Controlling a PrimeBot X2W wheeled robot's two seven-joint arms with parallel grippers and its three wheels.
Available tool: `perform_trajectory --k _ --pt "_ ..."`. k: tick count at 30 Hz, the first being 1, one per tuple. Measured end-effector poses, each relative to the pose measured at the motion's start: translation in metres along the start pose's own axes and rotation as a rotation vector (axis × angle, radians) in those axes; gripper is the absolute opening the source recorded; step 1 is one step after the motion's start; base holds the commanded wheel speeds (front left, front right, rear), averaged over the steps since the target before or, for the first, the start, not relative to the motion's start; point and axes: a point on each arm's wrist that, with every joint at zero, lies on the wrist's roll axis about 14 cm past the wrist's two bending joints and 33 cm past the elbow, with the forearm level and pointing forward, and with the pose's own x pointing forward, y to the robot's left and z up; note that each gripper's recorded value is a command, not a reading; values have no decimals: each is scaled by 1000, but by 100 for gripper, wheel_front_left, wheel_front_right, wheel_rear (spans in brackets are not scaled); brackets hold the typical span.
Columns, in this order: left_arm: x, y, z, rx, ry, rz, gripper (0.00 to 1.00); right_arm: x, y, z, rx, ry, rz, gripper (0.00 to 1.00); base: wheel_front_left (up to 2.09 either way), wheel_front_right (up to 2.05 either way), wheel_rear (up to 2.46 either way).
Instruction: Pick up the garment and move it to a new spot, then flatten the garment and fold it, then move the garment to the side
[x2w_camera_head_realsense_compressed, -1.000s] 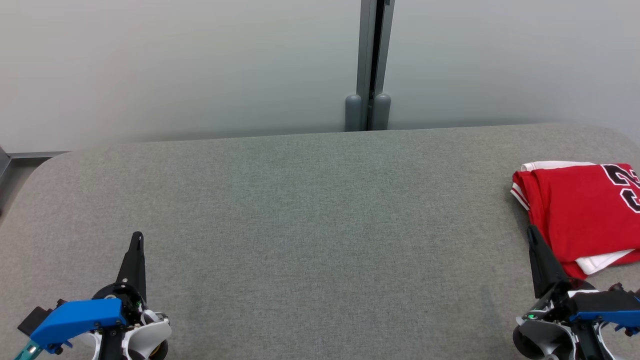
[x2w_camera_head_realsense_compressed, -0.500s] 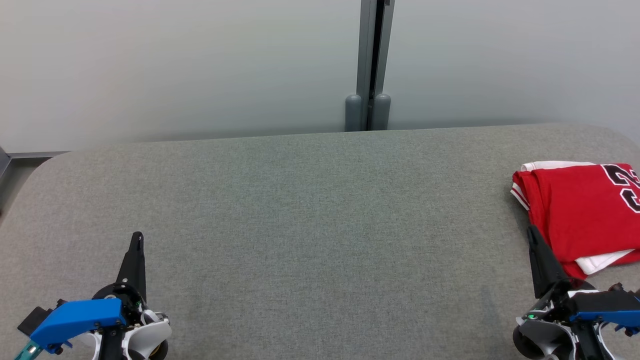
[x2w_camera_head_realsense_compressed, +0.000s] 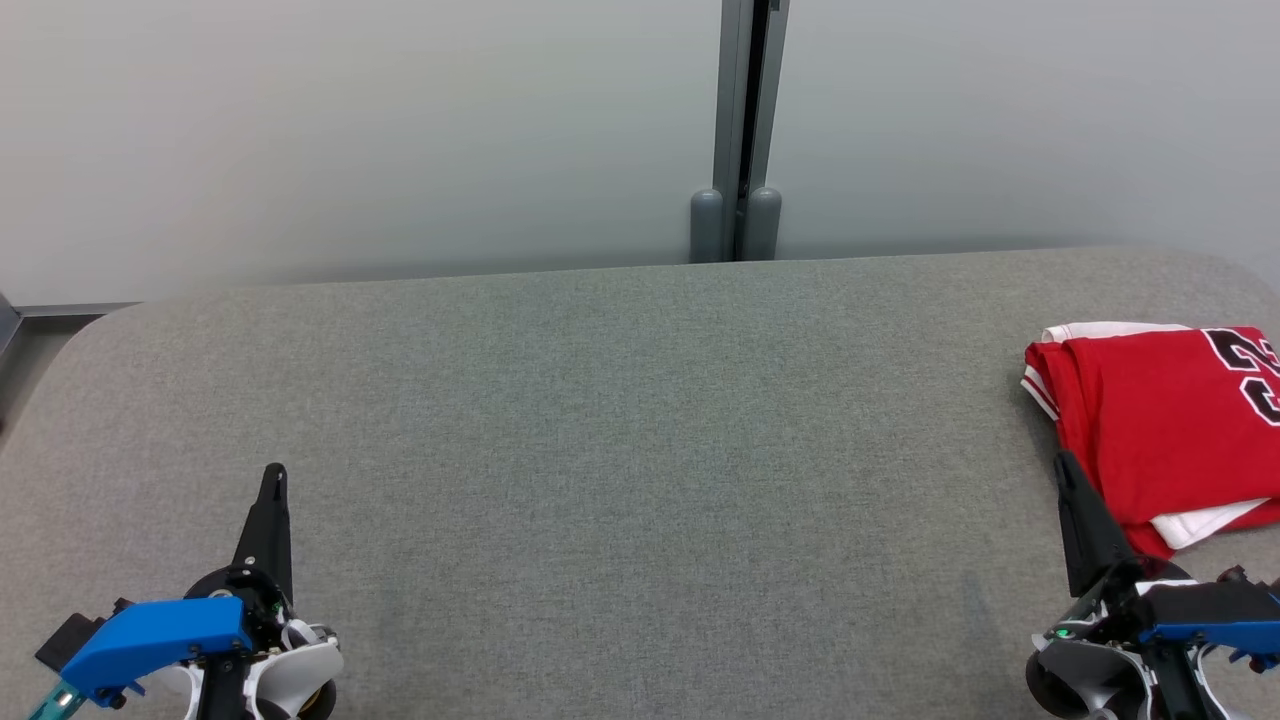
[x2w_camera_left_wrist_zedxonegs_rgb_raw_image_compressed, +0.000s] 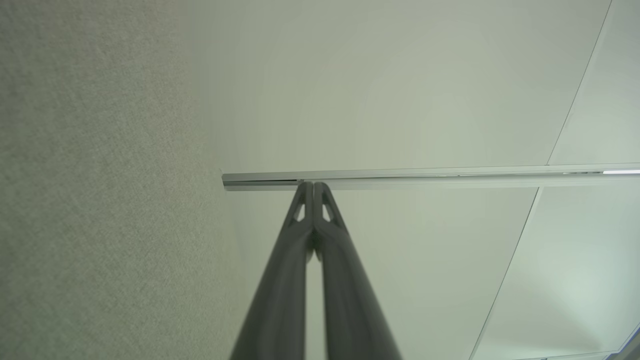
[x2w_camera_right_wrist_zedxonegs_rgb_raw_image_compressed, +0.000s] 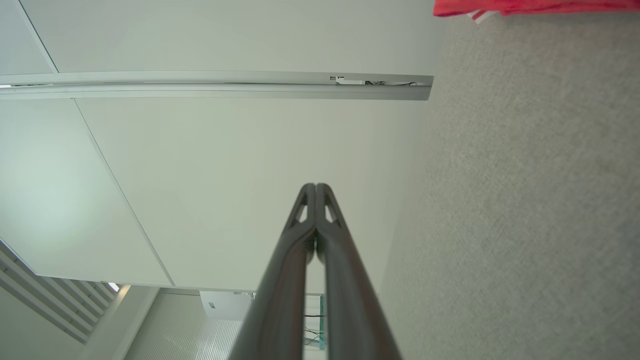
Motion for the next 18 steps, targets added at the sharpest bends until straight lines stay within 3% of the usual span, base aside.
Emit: perform_trajectory --k 18 --pt "0 0 0 0 0 0 0 0 0 0 0 0 0 0 0 0 0"
